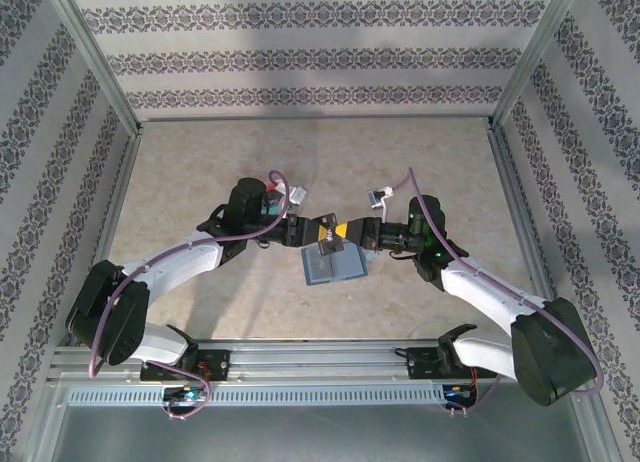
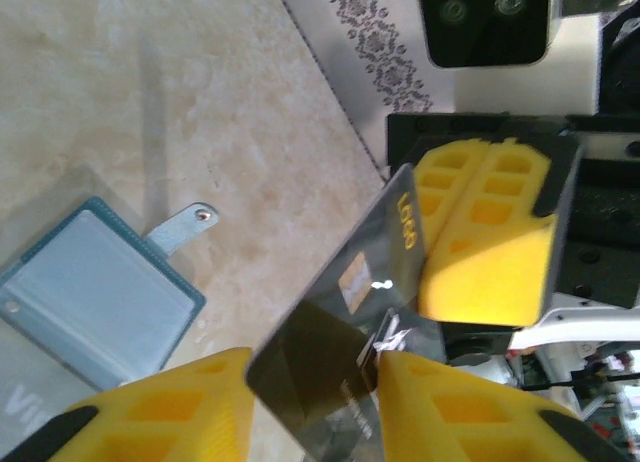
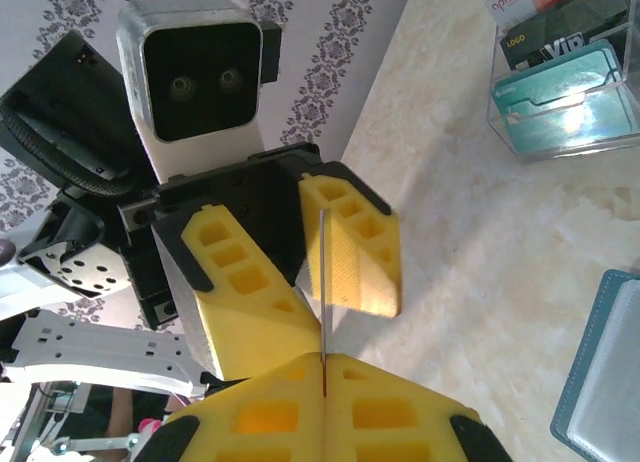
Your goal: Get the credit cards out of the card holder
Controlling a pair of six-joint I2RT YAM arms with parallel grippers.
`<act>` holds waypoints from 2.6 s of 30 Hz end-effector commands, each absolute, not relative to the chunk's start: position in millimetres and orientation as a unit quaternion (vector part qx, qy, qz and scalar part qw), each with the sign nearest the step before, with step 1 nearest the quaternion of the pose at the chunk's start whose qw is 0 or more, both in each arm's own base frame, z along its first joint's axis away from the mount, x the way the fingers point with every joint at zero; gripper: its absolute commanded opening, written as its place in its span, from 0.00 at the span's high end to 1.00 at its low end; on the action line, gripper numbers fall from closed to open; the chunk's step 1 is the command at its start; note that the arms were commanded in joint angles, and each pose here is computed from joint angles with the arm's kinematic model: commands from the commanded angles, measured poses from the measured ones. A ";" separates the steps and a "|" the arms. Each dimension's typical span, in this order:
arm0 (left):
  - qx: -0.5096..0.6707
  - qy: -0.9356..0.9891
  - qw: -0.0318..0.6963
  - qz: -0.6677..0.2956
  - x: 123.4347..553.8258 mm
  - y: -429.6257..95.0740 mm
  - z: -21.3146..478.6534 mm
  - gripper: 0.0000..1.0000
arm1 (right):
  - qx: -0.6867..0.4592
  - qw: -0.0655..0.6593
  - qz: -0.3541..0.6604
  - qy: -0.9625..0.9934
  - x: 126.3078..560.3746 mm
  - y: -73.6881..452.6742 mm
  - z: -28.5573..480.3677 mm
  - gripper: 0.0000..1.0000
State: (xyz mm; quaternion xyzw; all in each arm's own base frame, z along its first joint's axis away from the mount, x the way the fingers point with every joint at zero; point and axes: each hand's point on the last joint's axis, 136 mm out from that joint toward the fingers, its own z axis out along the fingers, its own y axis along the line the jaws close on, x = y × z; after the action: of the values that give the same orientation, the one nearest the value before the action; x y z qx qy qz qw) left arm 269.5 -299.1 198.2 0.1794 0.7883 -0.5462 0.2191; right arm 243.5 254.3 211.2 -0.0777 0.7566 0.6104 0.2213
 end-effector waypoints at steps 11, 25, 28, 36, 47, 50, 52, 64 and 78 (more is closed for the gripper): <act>0.156 0.724 0.253 -0.622 282.6 -296.2 234.7 1.00 | -0.099 0.241 0.634 0.729 247.7 261.2 231.0 0.64; 0.089 0.684 0.334 -0.643 302.7 -282.6 261.9 1.00 | -0.098 0.328 0.607 0.717 236.2 258.6 237.6 0.39; 0.082 0.681 0.333 -0.647 302.9 -282.1 262.1 1.00 | -0.093 0.344 0.601 0.715 240.0 264.0 240.2 0.40; 0.076 0.680 0.334 -0.649 300.2 -279.4 262.0 1.00 | -0.087 0.364 0.612 0.696 250.4 271.2 251.0 0.49; 0.068 0.677 0.331 -0.654 301.8 -279.4 257.2 1.00 | -0.108 0.369 0.634 0.671 249.3 282.9 264.8 0.80; 0.067 0.679 0.329 -0.653 302.1 -279.6 255.2 1.00 | -0.115 0.372 0.633 0.669 246.7 283.6 265.7 0.94; 0.068 0.680 0.329 -0.652 301.9 -279.7 255.3 0.99 | -0.116 0.377 0.628 0.671 246.5 281.9 265.3 0.99; 0.157 0.731 0.406 -0.525 297.2 -252.6 281.8 0.29 | -0.169 0.348 0.560 0.733 231.5 268.3 245.3 0.97; 0.389 0.746 0.371 -0.393 256.6 -248.0 314.5 0.26 | -0.278 0.287 0.506 0.764 198.7 273.4 246.5 0.96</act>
State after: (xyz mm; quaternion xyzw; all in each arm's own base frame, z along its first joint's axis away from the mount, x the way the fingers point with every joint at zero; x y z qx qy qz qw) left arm 287.5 -244.7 344.3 0.3062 0.7420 -0.3942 0.4475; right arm 211.7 269.4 249.3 -0.2337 0.7621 0.5170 0.3119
